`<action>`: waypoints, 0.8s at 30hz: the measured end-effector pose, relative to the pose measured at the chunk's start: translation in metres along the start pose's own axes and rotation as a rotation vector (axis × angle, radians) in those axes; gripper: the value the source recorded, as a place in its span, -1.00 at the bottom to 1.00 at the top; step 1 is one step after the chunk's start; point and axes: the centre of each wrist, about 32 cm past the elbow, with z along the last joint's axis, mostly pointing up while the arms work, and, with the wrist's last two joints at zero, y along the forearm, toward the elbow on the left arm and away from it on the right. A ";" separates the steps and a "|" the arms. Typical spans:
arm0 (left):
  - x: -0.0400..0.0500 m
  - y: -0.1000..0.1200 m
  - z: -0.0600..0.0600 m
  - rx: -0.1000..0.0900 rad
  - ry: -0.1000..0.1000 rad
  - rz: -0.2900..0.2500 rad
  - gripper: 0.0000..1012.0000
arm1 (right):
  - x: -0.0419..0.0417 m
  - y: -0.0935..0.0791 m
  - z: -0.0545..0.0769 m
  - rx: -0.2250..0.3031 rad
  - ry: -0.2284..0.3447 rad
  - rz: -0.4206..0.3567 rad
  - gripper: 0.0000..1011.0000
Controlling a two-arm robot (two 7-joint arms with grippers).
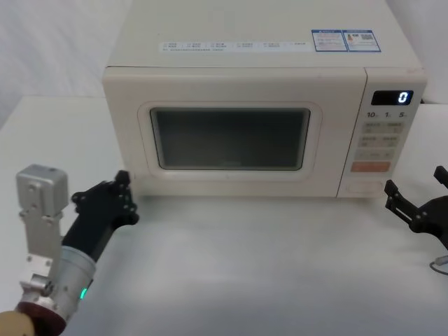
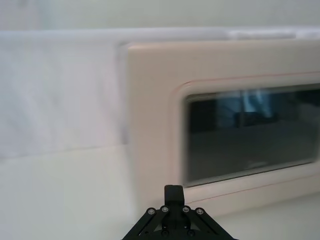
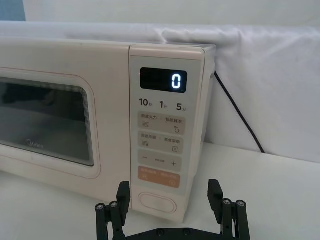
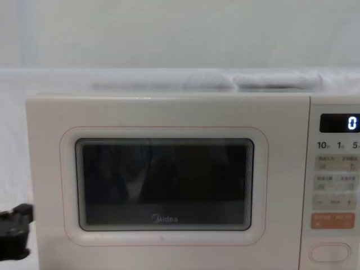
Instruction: Press the button to open the microwave door with one hand; close the microwave door with the other hand.
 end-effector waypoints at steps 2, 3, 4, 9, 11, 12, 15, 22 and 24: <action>0.0053 0.002 -0.006 0.005 0.004 0.031 -1.00 | 0.0000 0.000 0.000 0.000 0.000 0.000 0.98; 0.0065 0.002 -0.007 0.006 0.006 0.038 -1.00 | 0.0000 0.000 0.000 0.000 0.000 0.000 0.98; 0.0086 0.002 -0.010 0.007 0.010 0.050 -1.00 | 0.0000 0.000 0.000 0.000 0.000 0.000 0.98; 0.0132 0.003 -0.020 0.007 0.019 0.075 -1.00 | 0.0000 0.000 0.000 0.000 0.000 0.000 0.98; 0.0156 0.002 -0.024 0.002 0.023 0.084 -1.00 | 0.0000 0.000 0.000 0.000 0.000 0.000 0.98; 0.0165 0.002 -0.025 0.001 0.024 0.087 -1.00 | 0.0000 0.000 0.000 0.000 0.000 0.000 0.98; 0.0208 0.000 -0.029 -0.003 0.031 0.107 -1.00 | 0.0000 0.000 0.000 0.000 0.000 0.000 0.98; 0.0258 -0.001 -0.032 0.015 0.032 0.138 -1.00 | 0.0000 0.000 0.000 0.000 0.000 0.000 0.98; 0.0259 -0.002 -0.033 0.027 0.033 0.147 -1.00 | 0.0000 0.000 0.000 0.000 0.000 0.000 0.98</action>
